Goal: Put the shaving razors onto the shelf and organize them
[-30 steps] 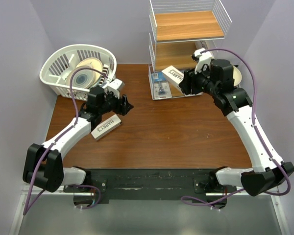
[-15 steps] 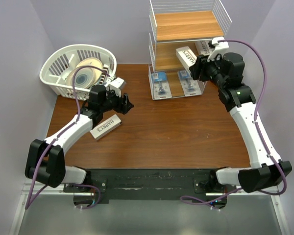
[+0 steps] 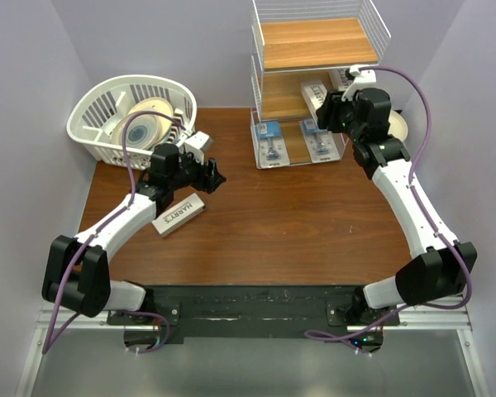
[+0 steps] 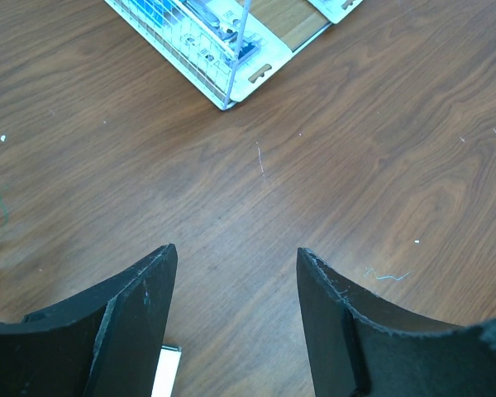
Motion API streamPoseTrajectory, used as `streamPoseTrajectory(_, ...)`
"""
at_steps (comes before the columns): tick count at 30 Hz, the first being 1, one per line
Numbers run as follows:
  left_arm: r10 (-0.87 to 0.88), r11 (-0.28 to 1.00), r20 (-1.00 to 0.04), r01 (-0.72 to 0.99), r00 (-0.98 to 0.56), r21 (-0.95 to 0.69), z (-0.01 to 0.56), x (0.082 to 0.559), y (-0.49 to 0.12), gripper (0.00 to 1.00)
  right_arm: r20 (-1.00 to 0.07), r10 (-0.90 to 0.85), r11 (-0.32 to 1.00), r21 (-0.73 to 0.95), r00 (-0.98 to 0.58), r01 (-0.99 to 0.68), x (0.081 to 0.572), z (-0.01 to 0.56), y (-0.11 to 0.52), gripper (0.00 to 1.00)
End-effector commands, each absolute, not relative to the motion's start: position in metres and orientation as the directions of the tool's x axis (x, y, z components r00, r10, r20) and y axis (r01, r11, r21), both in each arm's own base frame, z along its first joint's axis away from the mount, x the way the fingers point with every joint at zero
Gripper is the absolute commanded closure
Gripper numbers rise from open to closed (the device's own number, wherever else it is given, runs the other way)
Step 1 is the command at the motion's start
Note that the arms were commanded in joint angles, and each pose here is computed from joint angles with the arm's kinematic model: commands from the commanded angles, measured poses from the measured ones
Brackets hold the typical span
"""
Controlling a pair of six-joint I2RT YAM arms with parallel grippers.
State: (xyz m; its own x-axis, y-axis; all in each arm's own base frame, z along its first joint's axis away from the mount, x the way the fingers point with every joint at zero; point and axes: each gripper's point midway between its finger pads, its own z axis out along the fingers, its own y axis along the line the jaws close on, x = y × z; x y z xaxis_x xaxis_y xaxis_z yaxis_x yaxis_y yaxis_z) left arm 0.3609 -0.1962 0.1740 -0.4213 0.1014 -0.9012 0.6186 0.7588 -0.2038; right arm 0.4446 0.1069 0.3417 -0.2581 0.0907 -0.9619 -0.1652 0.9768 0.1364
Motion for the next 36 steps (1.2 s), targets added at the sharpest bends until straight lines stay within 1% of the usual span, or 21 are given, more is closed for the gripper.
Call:
streamPoseTrajectory(1,0.099,0.754,-0.923,0.633,-0.373,-0.175,0.186,0.360,-0.197,0.35,-0.976,0.149,0.975,0.171,-0.157,-0.139,0.462,0.363,0.106,0.56)
streamPoseTrajectory(6,0.099,0.755,-0.924,0.632,-0.370,-0.172,0.186,0.359,-0.196,0.35,-0.974,0.159,0.974,0.181,-0.161,-0.139,0.477,0.359,0.110,0.58)
streamPoseTrajectory(10,0.103,0.758,-0.922,0.629,-0.374,-0.171,0.184,0.359,-0.195,0.35,-0.974,0.157,0.977,0.178,-0.164,-0.118,0.490,0.352,0.110,0.62)
streamPoseTrajectory(13,0.108,0.759,-0.922,0.629,-0.371,-0.165,0.183,0.359,-0.194,0.35,-0.974,0.157,0.980,0.175,-0.165,-0.100,0.499,0.347,0.109,0.61)
streamPoseTrajectory(20,0.113,0.760,-0.921,0.629,-0.374,-0.162,0.182,0.358,-0.193,0.35,-0.972,0.163,0.981,0.179,-0.170,-0.081,0.510,0.340,0.108,0.56)
streamPoseTrajectory(23,0.114,0.759,-0.920,0.630,-0.375,-0.163,0.181,0.357,-0.193,0.35,-0.973,0.159,0.981,0.174,-0.165,-0.081,0.515,0.340,0.110,0.48)
streamPoseTrajectory(27,0.113,0.759,-0.921,0.630,-0.372,-0.162,0.180,0.358,-0.193,0.35,-0.977,0.142,0.983,0.157,-0.157,-0.093,0.519,0.341,0.111,0.34)
streamPoseTrajectory(28,0.113,0.759,-0.921,0.630,-0.372,-0.162,0.180,0.358,-0.193,0.35,-0.979,0.137,0.984,0.153,-0.149,-0.096,0.518,0.345,0.111,0.27)
streamPoseTrajectory(30,0.111,0.758,-0.922,0.631,-0.372,-0.163,0.180,0.357,-0.193,0.35,-0.980,0.140,0.982,0.156,-0.144,-0.105,0.514,0.351,0.112,0.18)
streamPoseTrajectory(31,0.111,0.758,-0.921,0.631,-0.373,-0.164,0.180,0.357,-0.194,0.35,-0.982,0.139,0.982,0.153,-0.130,-0.109,0.507,0.360,0.110,0.01)
streamPoseTrajectory(36,0.099,0.757,-0.916,0.627,-0.389,-0.185,0.174,0.355,-0.194,0.35,-0.983,0.148,0.985,0.156,-0.108,-0.075,0.480,0.381,0.097,0.01)
